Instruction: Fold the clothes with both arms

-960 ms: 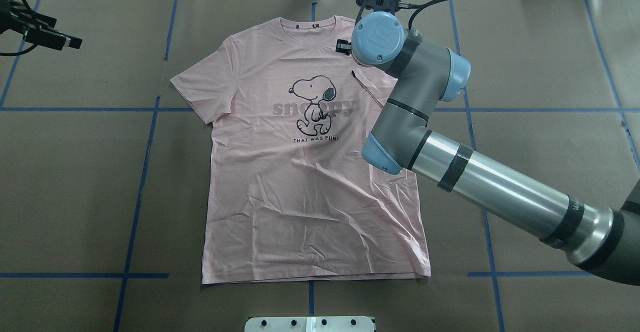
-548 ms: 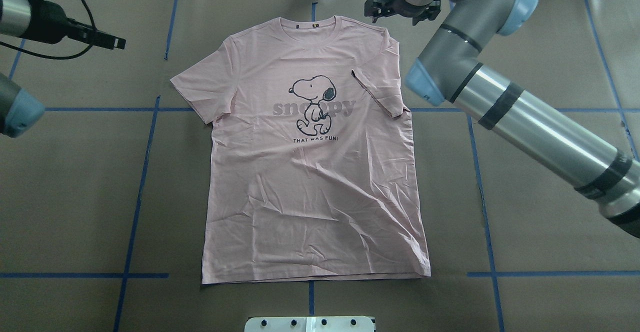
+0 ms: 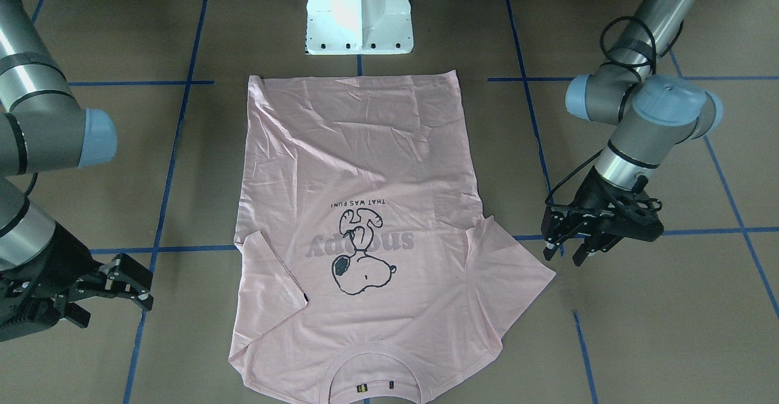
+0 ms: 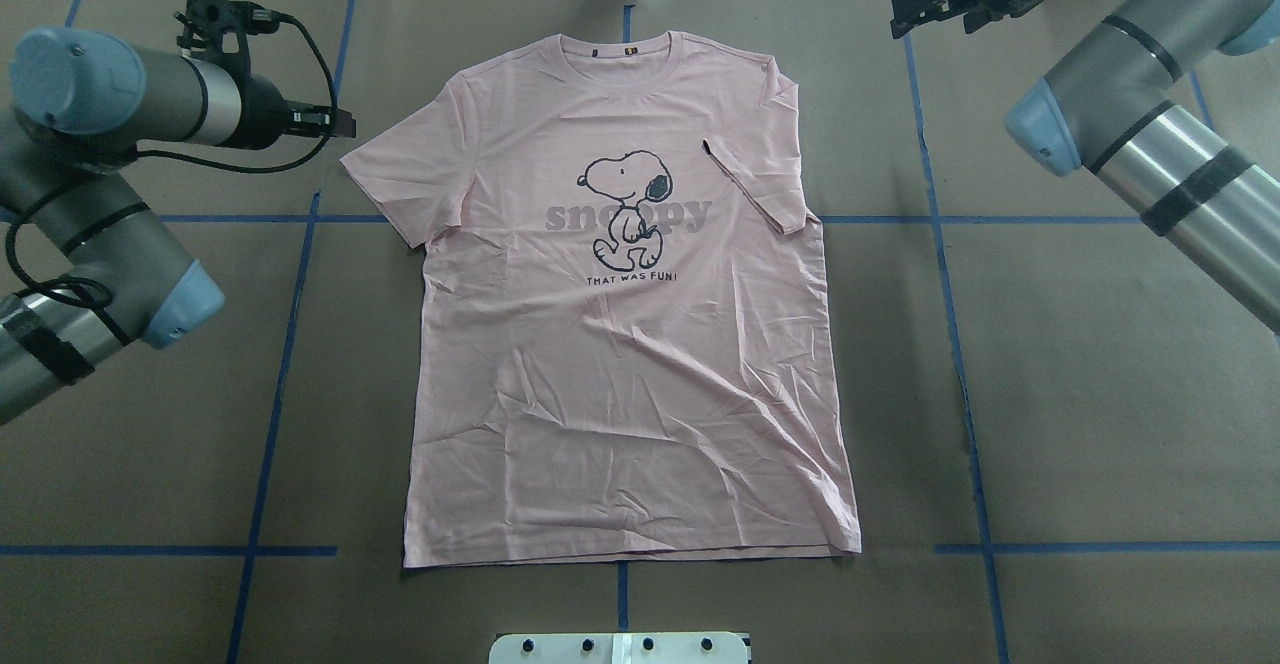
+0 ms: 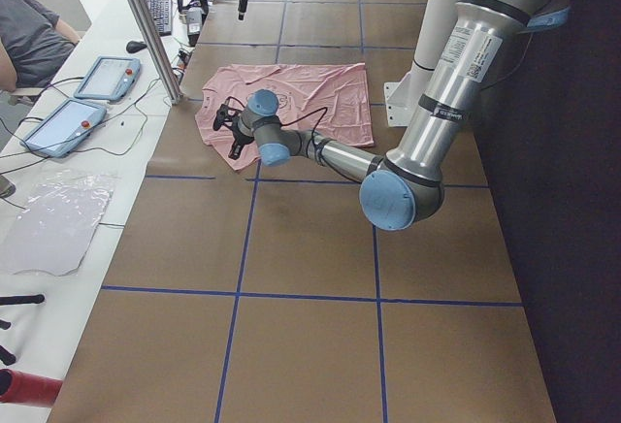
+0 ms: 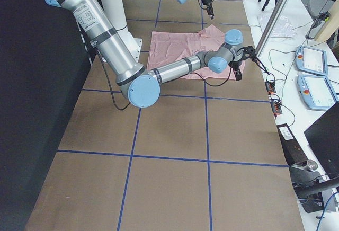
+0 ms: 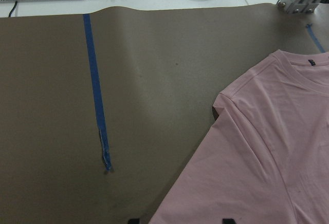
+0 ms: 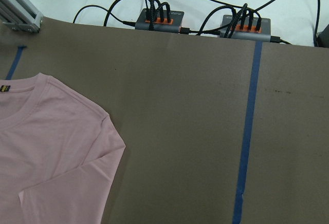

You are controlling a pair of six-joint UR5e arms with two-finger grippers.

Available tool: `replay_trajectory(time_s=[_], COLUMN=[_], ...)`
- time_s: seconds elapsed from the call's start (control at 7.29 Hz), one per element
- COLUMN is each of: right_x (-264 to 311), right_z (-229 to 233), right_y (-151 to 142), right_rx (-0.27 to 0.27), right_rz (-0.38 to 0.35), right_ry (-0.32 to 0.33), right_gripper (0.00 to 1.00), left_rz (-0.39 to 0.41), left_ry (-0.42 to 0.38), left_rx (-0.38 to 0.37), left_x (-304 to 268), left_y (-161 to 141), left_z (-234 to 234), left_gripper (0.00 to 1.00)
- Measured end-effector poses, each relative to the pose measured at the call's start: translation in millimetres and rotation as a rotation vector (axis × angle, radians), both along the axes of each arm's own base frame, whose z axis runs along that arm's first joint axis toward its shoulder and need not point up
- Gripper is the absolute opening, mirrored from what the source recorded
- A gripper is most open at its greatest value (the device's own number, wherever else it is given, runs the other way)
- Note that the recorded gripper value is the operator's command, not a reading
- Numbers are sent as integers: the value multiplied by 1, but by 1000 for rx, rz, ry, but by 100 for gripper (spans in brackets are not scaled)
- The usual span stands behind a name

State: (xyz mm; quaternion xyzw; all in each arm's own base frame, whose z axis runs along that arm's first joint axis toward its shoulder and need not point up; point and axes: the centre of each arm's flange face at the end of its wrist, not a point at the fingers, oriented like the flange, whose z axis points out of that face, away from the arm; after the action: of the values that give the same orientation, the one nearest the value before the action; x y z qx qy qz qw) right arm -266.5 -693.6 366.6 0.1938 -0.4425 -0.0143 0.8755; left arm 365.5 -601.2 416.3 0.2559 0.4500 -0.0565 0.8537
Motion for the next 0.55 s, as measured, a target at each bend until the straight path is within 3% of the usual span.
replay_trajectory(time_s=[0.27,0.55], right_x=[4,5], right_z=[8,10], right_y=[3,4], right_rx=[8,8], right_rz=[-1,0], right_ry=[-8,-8], right_gripper=[100,100], left_rz=[-56,-63], left_ry=[-38,-60], left_rx=[-39,-50], left_x=[27,41], left_y=[-3,-2], left_z=[20,31], left_gripper=[53,53])
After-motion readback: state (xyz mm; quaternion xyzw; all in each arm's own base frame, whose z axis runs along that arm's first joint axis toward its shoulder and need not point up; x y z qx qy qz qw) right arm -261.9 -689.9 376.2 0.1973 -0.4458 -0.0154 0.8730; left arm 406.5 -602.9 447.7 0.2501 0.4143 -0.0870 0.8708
